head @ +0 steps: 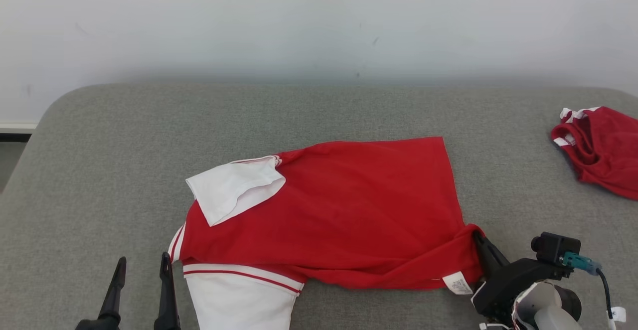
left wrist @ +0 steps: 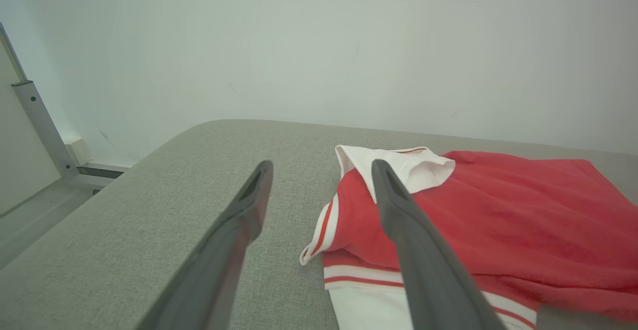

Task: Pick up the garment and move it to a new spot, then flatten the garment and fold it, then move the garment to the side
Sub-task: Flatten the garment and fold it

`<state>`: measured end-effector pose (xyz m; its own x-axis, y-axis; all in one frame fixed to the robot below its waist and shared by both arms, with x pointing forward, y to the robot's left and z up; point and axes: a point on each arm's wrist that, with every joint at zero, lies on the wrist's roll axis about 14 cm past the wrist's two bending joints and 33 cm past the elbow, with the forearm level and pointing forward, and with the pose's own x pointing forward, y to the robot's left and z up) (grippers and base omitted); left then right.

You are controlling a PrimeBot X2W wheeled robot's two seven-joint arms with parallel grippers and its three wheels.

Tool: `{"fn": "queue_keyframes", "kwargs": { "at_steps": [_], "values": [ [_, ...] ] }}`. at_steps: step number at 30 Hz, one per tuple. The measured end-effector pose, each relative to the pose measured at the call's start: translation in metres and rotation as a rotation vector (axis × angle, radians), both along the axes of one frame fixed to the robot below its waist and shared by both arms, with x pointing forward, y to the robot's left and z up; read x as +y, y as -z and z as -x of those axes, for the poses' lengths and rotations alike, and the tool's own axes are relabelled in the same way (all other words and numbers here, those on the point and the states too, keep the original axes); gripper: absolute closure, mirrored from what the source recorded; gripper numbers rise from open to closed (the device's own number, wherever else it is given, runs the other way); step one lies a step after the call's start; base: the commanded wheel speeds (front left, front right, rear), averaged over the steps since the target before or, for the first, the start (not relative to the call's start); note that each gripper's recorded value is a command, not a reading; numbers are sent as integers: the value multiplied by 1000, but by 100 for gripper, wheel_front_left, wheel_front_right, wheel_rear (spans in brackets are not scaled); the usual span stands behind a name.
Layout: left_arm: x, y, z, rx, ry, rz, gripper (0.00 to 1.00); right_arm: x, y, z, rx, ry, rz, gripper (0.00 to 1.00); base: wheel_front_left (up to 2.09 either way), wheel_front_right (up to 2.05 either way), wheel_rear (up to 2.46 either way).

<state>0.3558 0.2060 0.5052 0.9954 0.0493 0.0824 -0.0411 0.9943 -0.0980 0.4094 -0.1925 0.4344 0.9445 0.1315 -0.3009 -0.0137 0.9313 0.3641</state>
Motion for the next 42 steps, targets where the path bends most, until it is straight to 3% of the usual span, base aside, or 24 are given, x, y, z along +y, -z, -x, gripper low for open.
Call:
{"fn": "queue_keyframes", "kwargs": {
  "at_steps": [3,4,5,6,22,36,42],
  "values": [
    [2,0,2,1,-5,0,0,0,6,-4,8,5,13,100,0,0,0],
    [2,0,2,1,-6,0,0,1,9,-4,13,5,17,71,0,0,0],
    [2,0,2,1,-7,1,0,2,10,-4,14,3,22,71,0,0,0],
    [3,0,3,0,-10,0,0,3,11,-4,11,1,25,2,0,0,0],
    [4,-7,3,-22,-12,-11,0,-21,-36,2,-225,23,108,0,0,0,0],
    [5,-14,3,-43,-13,-19,0,-46,-80,44,-415,153,151,0,0,0,0],
    [7,-12,6,-37,-21,-21,0,-44,-80,65,-425,183,165,0,0,0,0]
  ]
}}
